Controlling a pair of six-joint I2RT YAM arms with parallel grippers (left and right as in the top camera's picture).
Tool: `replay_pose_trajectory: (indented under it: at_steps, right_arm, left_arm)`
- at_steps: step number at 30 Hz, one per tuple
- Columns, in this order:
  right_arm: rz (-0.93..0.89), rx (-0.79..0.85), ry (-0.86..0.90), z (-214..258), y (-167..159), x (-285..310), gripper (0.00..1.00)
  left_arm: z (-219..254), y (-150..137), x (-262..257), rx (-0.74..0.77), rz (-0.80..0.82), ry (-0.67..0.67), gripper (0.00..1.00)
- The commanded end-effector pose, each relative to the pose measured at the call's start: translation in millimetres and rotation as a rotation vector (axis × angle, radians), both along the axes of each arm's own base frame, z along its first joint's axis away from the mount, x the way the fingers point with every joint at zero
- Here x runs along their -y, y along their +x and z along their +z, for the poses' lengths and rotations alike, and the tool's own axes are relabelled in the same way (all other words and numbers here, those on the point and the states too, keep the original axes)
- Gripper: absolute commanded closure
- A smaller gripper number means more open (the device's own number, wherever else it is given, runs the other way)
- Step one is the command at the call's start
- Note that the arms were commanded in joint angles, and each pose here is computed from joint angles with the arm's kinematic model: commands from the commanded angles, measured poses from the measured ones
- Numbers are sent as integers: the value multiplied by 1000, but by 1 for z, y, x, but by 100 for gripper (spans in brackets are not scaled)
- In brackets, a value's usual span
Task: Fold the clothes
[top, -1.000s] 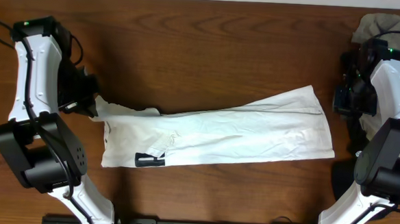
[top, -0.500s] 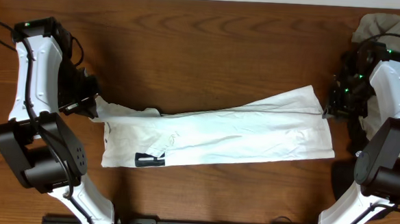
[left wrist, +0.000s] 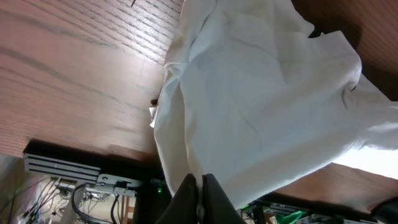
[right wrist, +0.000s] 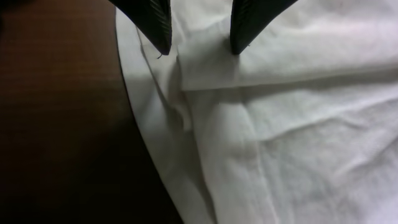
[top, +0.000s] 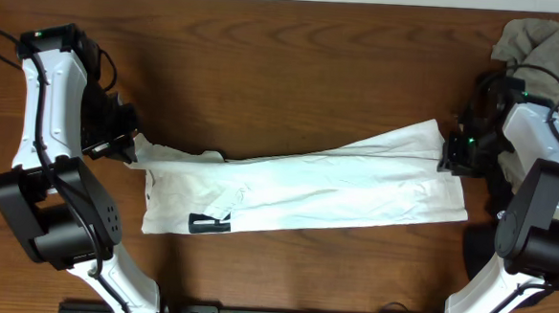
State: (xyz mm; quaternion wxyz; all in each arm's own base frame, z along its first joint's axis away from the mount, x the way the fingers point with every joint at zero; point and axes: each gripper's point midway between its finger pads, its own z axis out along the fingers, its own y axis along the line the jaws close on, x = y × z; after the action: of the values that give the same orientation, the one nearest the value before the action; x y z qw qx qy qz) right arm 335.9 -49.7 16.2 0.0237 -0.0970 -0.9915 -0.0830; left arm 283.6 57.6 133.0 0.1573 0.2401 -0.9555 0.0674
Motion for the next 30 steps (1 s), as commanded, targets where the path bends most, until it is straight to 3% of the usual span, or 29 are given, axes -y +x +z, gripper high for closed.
replay_pose_trajectory:
  at_steps: [1, 10, 13, 15, 17, 30]
  right_arm:
    - [-10, 33, 12, 5, 4, -1, 70]
    - [-6, 52, 68, 7, 8, -13, 69]
    - [-4, 51, 68, 7, 8, -14, 72]
    - [-4, 51, 68, 7, 8, -14, 82]
    - [-4, 51, 67, 7, 8, -13, 98]
    - [-22, 144, 50, 29, 29, -7, 99]
  left_arm:
    - [2, -2, -3, 1, 6, 14, 94]
    - [2, -2, -3, 1, 5, 14, 94]
    - [2, -2, -3, 0, 5, 14, 94]
    - [2, -2, -3, 0, 5, 14, 94]
    - [2, -2, -3, 0, 5, 14, 94]
    - [13, -3, -3, 40, 6, 25, 94]
